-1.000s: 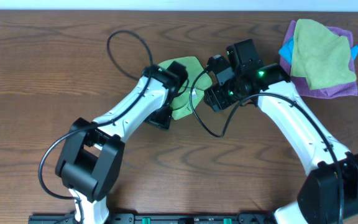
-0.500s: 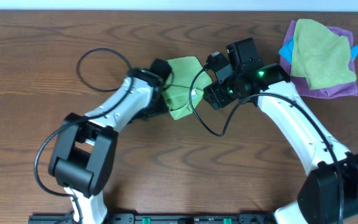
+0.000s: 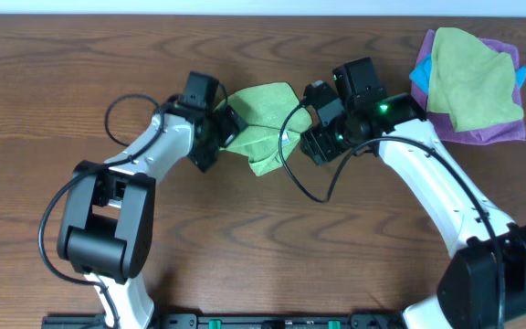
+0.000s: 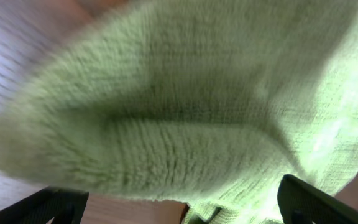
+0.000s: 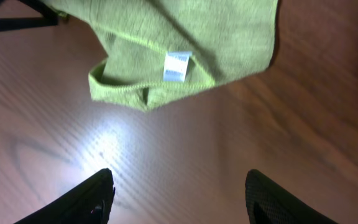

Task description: Fold the cloth

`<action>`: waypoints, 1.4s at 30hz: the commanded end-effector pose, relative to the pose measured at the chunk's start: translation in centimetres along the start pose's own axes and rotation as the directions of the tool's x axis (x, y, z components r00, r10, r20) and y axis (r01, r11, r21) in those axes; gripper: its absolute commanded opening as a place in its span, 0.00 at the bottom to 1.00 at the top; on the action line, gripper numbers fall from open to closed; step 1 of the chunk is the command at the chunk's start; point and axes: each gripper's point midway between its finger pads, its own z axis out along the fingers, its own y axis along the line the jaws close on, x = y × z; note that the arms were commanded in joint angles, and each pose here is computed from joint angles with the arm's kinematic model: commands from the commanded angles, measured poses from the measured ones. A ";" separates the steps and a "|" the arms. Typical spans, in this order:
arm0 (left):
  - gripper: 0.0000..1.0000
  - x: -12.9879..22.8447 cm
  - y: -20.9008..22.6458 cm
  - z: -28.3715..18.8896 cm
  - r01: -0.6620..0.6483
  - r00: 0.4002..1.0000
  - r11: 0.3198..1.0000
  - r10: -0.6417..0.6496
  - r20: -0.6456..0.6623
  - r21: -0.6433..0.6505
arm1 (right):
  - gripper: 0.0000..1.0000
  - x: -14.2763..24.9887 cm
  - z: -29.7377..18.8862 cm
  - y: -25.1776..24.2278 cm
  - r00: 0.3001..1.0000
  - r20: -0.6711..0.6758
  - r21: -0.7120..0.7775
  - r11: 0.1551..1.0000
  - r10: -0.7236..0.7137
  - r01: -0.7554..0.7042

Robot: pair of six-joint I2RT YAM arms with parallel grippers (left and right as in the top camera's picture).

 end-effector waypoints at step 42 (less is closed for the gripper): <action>0.55 0.9 10.0 -1.3 0.468 0.820 0.800 -0.552 0.153 0.376 | 0.67 0.6 0.0 0.2 1.000 -0.022 -0.015 1.000 0.013 -0.013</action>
